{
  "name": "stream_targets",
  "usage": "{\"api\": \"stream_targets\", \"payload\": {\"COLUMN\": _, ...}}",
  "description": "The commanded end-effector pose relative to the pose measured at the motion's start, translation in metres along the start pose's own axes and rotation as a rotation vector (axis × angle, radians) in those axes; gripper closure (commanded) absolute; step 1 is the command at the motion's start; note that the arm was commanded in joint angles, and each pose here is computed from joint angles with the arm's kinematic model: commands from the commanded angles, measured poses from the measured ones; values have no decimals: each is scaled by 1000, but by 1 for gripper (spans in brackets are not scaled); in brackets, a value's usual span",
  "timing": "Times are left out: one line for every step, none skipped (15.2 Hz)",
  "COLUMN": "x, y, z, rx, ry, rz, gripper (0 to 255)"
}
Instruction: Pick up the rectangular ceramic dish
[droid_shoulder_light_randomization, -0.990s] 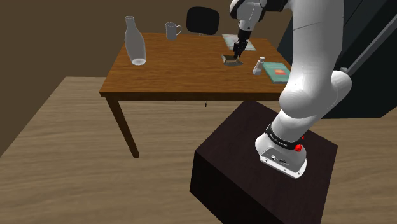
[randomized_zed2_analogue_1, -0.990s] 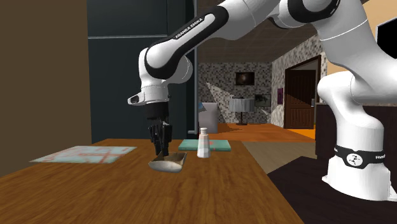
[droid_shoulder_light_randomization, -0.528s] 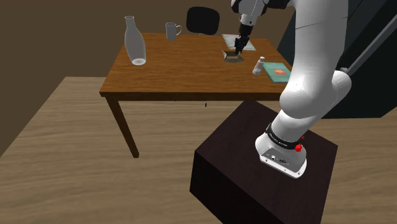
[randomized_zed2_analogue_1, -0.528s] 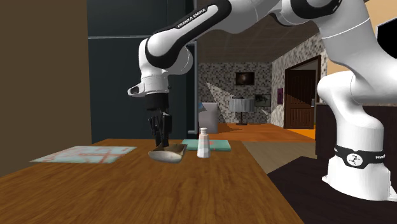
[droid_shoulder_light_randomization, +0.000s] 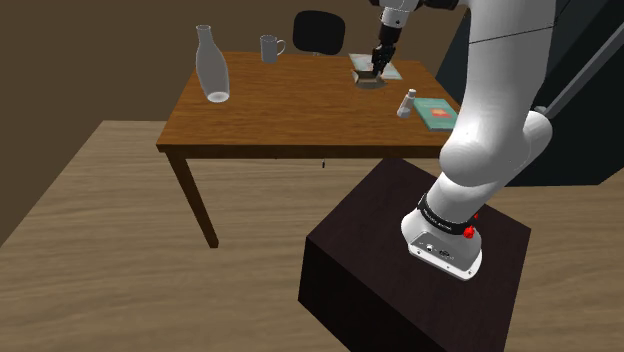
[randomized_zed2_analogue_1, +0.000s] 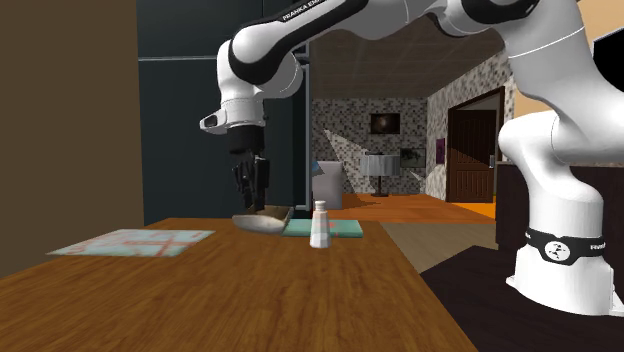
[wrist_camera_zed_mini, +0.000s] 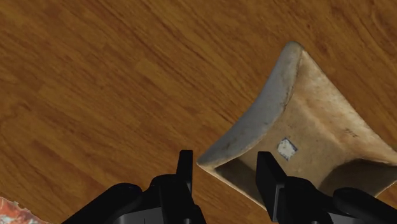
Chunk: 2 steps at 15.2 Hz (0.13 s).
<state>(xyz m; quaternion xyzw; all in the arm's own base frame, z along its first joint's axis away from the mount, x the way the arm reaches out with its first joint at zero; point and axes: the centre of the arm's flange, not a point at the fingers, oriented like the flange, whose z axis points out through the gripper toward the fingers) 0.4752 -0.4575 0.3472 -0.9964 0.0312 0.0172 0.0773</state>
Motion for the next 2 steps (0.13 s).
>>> {"api": "stream_targets", "payload": {"x": -1, "y": -2, "z": -7, "rx": 0, "ry": 0, "rz": 0, "gripper": 255}}
{"api": "stream_targets", "payload": {"x": -1, "y": -2, "z": -7, "rx": 0, "ry": 0, "rz": 0, "gripper": 255}}
